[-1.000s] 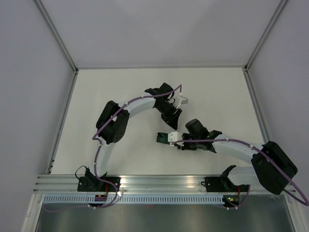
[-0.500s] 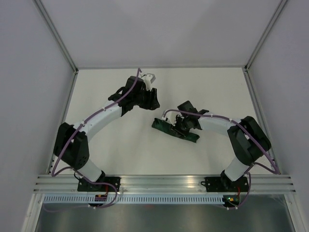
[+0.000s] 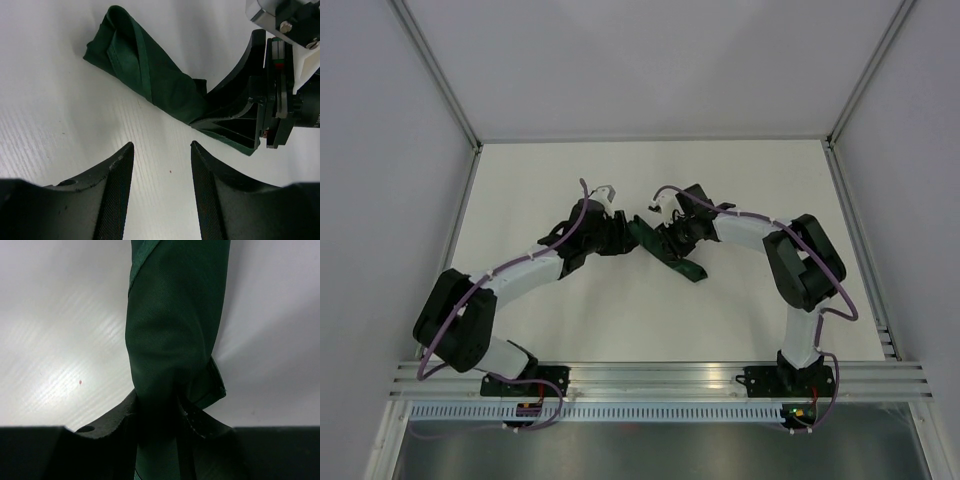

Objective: Fold the napkin, place the utensils inside, and roll it up
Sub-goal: Roll the napkin at the center of the board.

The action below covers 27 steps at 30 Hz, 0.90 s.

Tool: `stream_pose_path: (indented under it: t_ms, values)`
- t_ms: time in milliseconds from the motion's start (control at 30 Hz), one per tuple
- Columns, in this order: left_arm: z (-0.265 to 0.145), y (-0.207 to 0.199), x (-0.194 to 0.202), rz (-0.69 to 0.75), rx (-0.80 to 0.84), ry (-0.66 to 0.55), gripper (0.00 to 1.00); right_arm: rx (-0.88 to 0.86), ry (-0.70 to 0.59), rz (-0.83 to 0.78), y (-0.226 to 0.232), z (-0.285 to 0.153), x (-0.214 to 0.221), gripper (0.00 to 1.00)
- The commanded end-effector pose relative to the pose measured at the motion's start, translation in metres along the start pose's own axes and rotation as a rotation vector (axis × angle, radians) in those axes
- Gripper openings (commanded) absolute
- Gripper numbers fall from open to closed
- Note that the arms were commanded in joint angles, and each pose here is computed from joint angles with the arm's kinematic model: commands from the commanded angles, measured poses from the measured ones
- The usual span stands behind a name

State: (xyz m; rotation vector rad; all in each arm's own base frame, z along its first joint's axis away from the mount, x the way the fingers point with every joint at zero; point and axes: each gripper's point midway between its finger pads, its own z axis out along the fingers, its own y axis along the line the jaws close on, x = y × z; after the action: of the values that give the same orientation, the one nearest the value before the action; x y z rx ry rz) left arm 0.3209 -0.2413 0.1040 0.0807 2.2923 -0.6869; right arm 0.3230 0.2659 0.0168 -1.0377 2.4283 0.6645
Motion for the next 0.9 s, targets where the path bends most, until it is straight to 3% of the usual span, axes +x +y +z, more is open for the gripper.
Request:
stream_pose_path:
  t_ms: [0,400,867]
  values:
    - [0.016,-0.008,-0.021,-0.123,0.023,-0.112,0.55,0.009,0.119,0.206,-0.001,0.027,0.037,0.37]
    - [0.065,0.01,-0.005,-0.217,-0.078,-0.105,0.55,0.008,0.033,0.356,-0.005,0.046,0.007,0.37]
    - [0.079,0.011,-0.008,-0.29,-0.066,-0.183,0.56,-0.042,-0.009,0.433,0.0,0.054,-0.007,0.37]
